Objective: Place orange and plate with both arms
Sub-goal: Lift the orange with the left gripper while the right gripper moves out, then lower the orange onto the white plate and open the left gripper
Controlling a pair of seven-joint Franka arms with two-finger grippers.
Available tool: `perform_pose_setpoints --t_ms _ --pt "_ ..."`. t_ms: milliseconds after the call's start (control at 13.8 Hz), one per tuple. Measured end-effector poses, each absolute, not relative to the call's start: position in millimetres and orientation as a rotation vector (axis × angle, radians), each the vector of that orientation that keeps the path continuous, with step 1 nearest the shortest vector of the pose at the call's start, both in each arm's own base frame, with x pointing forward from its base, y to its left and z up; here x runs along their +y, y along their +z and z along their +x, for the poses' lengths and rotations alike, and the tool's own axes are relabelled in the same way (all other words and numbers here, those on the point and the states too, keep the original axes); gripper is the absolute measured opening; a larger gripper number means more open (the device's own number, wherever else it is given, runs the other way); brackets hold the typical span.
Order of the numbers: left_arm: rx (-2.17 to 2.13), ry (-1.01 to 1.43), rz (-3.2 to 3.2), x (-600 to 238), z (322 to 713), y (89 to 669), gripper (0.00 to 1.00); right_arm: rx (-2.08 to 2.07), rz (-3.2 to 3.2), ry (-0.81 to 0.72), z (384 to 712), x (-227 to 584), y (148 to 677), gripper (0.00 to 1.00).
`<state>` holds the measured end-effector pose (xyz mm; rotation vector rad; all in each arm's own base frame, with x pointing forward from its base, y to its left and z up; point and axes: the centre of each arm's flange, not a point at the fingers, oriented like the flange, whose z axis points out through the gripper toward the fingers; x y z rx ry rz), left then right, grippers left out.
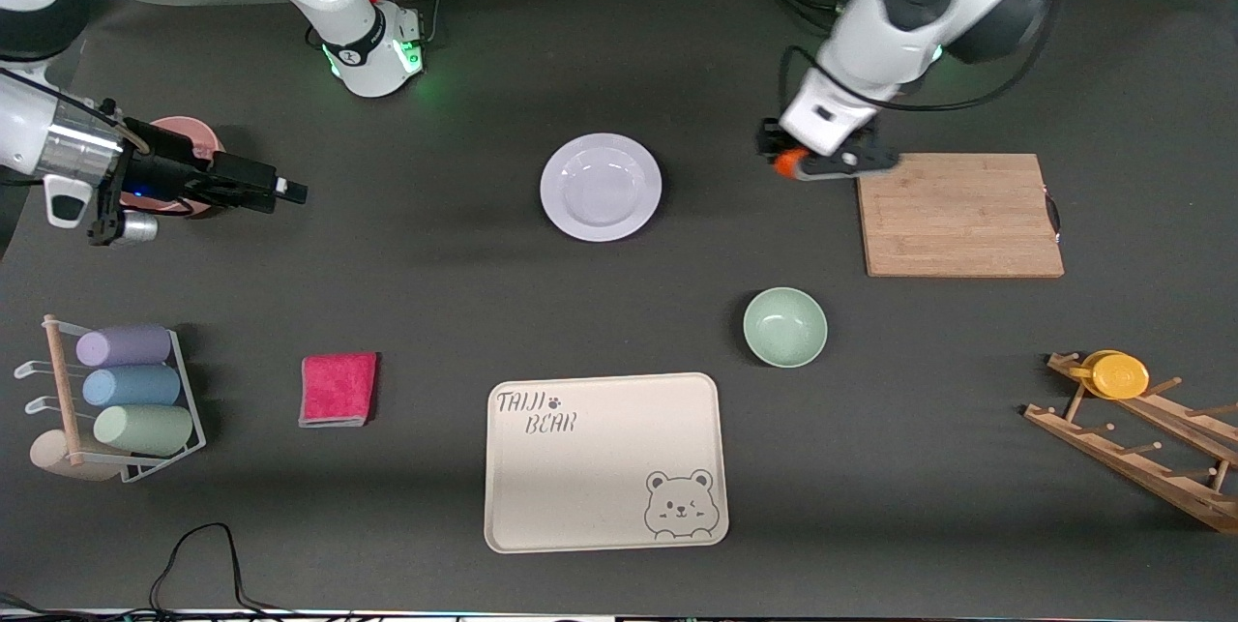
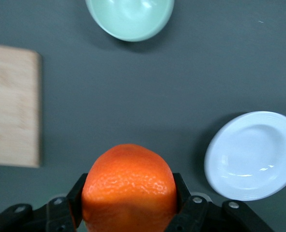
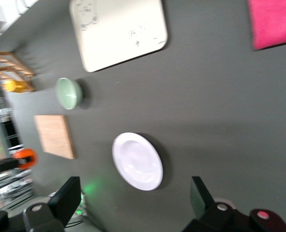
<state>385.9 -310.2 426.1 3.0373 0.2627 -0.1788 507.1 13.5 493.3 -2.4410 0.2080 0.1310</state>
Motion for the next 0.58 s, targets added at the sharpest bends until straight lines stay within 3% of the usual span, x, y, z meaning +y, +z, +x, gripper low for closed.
perform_pose_setpoints --t_ms 217,579 --pt "0.475 -0.139 2.972 -411 363 396 0.72 0.186 -2.309 0.127 509 2 444 1.00" --pt "0.649 -0.106 2.907 -505 319 289 0.72 0.166 -2.191 0.095 516 2 381 1.00"
